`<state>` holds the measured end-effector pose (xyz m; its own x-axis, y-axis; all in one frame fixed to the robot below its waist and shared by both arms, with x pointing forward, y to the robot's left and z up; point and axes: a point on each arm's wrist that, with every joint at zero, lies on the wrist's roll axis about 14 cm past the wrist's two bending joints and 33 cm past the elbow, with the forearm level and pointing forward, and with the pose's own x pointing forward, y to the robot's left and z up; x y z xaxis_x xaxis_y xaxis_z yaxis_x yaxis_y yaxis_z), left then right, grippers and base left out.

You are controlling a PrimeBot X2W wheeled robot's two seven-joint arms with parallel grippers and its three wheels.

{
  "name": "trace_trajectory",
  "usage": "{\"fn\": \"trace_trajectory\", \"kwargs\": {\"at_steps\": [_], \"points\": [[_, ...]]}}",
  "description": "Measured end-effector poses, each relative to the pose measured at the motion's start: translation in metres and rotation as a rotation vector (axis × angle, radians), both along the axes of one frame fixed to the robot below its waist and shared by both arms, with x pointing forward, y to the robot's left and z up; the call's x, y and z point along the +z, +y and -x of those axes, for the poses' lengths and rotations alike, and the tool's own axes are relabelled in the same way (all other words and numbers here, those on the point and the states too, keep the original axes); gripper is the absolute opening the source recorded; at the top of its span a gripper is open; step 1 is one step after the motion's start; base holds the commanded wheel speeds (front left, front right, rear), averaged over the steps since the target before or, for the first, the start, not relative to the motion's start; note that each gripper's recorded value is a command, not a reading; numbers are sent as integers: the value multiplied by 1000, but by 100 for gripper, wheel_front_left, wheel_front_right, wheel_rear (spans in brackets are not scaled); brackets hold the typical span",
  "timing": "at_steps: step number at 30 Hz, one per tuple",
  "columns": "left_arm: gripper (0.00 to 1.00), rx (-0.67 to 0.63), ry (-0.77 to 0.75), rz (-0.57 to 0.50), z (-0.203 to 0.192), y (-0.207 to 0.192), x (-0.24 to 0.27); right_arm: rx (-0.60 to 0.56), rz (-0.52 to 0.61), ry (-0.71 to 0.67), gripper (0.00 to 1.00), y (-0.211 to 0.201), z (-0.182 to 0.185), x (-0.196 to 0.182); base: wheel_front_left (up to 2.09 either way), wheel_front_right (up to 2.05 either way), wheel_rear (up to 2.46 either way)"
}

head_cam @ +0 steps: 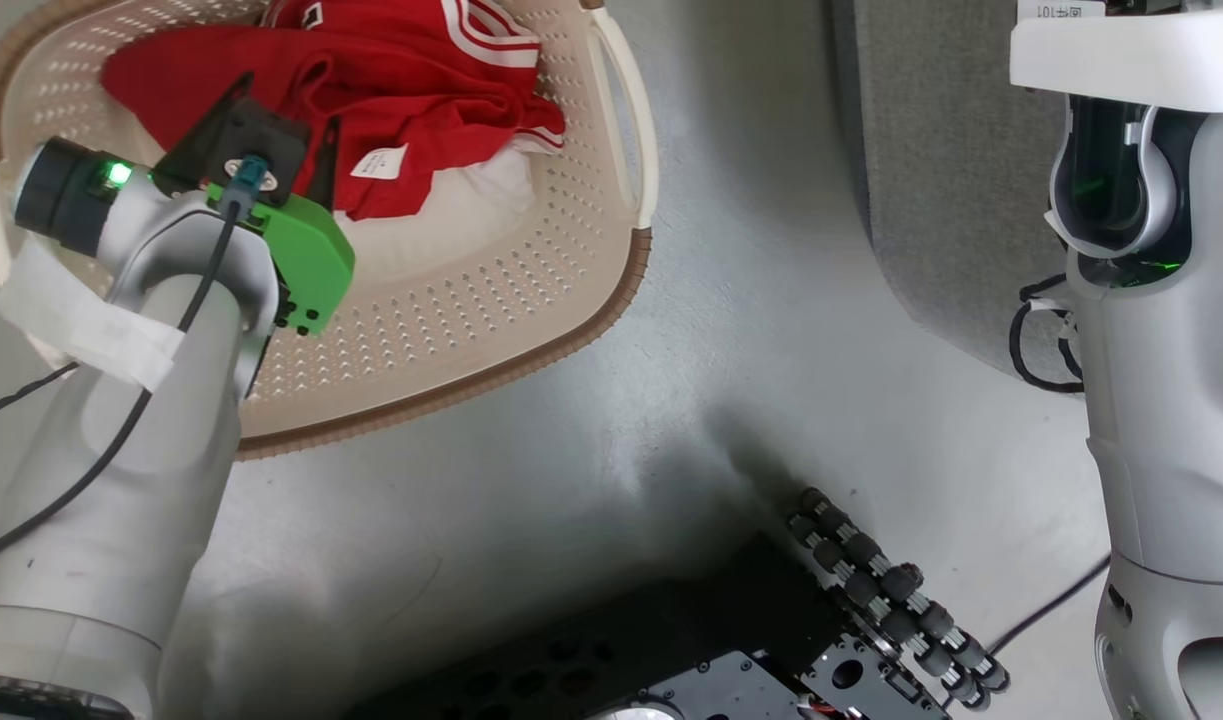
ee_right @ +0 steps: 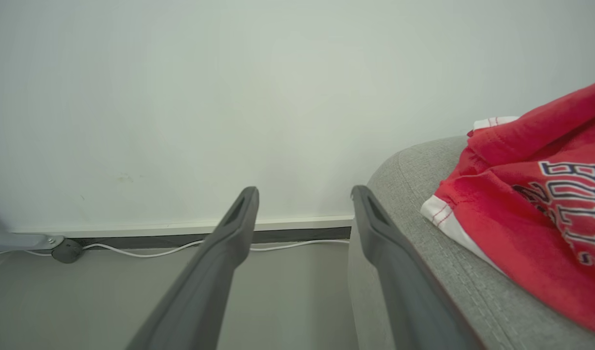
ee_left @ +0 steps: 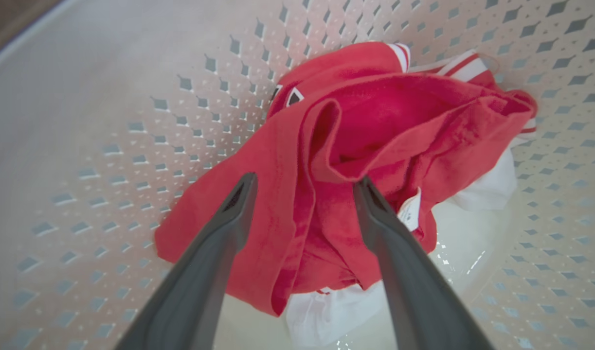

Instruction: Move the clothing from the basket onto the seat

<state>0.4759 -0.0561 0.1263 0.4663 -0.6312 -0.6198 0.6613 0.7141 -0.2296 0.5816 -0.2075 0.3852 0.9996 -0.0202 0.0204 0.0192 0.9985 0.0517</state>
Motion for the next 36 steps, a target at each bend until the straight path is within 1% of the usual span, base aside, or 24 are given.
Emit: {"fn": "trace_trajectory", "kwargs": {"at_steps": [7,19,20,21,22,23,27,36], "points": [[100,0,14,-13,-2,-2,-12,-12,8,5,100,-6,0,-2,0,0,0],[100,-26,1,-4,-3,-13,-12,-19,15,8,100,-9,1,-2,0,0,0],[92,-29,0,-3,-3,-14,-12,-21,15,8,100,-9,1,-2,0,0,0],[72,-31,-3,-1,-4,-15,-12,-22,16,8,100,-10,1,-2,0,0,0],[48,-31,-8,3,-5,-15,-11,-23,16,8,100,-10,1,-2,0,0,0],[43,-33,-9,6,-5,-17,-10,-24,16,9,100,-11,1,-2,0,0,0],[0,-38,-17,37,-5,-24,-5,-27,16,10,100,-11,1,-3,0,0,0],[0,-28,-63,152,-6,-47,26,-41,11,18,100,-14,2,-2,0,0,0]]}}
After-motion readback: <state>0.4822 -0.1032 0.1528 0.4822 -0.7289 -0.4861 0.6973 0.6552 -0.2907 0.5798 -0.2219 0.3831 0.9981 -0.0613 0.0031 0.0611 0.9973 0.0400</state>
